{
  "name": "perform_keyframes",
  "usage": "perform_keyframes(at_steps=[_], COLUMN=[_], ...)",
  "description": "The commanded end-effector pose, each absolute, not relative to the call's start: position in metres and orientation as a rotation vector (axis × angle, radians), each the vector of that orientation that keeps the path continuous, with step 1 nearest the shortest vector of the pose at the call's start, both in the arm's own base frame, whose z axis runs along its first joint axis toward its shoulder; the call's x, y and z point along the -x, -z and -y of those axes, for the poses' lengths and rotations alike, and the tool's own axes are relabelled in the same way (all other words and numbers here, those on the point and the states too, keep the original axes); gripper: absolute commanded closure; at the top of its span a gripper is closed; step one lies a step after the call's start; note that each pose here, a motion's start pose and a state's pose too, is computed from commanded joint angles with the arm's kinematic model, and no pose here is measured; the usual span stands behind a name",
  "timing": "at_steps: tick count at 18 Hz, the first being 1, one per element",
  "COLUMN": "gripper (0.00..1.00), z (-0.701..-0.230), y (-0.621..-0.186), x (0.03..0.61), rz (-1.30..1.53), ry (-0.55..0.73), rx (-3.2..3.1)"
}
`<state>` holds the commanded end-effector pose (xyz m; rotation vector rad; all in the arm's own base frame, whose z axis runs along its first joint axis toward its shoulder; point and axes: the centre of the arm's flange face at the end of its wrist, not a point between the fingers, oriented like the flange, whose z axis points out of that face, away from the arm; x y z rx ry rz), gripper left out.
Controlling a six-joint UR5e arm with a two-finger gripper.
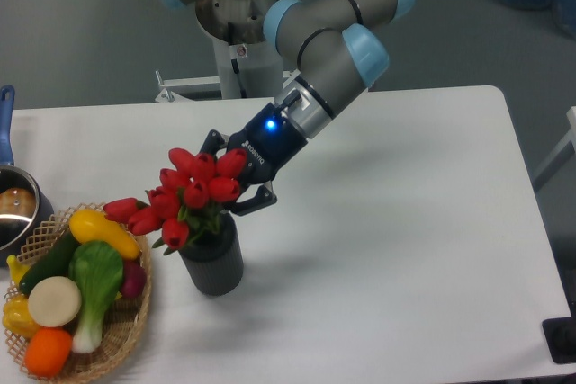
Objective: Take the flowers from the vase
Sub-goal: 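Lift the gripped tulips straight up out of the vase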
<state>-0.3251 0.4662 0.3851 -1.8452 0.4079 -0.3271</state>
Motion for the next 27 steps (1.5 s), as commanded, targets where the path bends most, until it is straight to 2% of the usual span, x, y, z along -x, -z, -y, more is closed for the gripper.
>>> perform_keyframes(at_steps=[8, 27], gripper=[0.75, 0.76], z=[-0.449, -0.431], y=[-0.432, -0.473], x=[0.331, 0.358], rz=[-0.333, -0.258], ry=[0.357, 0.314], rx=[1.748, 1.752])
